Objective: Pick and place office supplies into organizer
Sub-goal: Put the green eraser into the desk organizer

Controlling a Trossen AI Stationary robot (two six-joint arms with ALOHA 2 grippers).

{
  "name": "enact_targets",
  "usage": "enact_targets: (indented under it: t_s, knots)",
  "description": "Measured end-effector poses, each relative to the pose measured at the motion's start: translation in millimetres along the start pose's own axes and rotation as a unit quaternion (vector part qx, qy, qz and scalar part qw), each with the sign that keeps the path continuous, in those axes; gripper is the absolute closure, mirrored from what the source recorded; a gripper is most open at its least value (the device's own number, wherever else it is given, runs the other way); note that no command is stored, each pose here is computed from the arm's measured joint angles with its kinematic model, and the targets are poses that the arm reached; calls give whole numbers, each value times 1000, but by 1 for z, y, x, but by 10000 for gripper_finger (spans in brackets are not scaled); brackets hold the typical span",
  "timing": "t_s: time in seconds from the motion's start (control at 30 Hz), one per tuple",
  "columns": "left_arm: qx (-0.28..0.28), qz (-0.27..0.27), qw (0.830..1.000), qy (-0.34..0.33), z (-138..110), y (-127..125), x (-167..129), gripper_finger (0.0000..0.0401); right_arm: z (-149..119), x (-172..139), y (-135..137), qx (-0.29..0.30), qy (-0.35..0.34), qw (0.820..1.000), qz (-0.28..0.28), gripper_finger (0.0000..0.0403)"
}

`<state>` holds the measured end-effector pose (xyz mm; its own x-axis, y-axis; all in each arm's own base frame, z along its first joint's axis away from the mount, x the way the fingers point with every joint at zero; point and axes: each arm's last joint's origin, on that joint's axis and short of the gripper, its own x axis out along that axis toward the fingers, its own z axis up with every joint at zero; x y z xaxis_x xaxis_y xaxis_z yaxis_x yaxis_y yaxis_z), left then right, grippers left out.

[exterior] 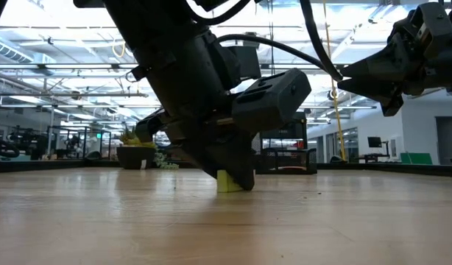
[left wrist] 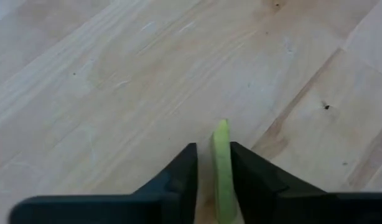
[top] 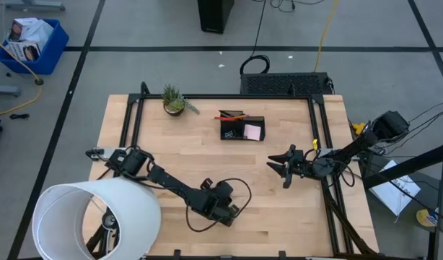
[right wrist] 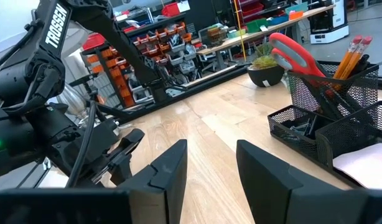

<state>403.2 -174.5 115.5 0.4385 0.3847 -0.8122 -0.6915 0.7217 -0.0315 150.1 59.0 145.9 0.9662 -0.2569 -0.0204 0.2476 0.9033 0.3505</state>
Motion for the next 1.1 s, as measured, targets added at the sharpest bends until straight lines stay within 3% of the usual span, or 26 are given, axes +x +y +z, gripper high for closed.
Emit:
enact_targets:
  t_s: [0.23,0.43,0.57,0.77,0.87,1.1]
  knots:
    - [13,8,1000,5,3,3,2,383,0,0,0,0,0,1000,0,271]
    - [79,31,996,-11,12,10,3,357,0,0,0,0,0,1000,0,271]
    - [78,40,996,-23,25,15,0,337,0,0,0,-1,1,1000,0,271]
    - [108,60,990,-66,42,21,2,375,0,0,0,2,-2,1000,1,271]
    - [88,55,993,-56,50,25,2,396,0,0,0,-2,1,1000,-1,271]
    - [100,21,994,-45,51,20,-10,353,0,0,0,0,0,1000,0,271]
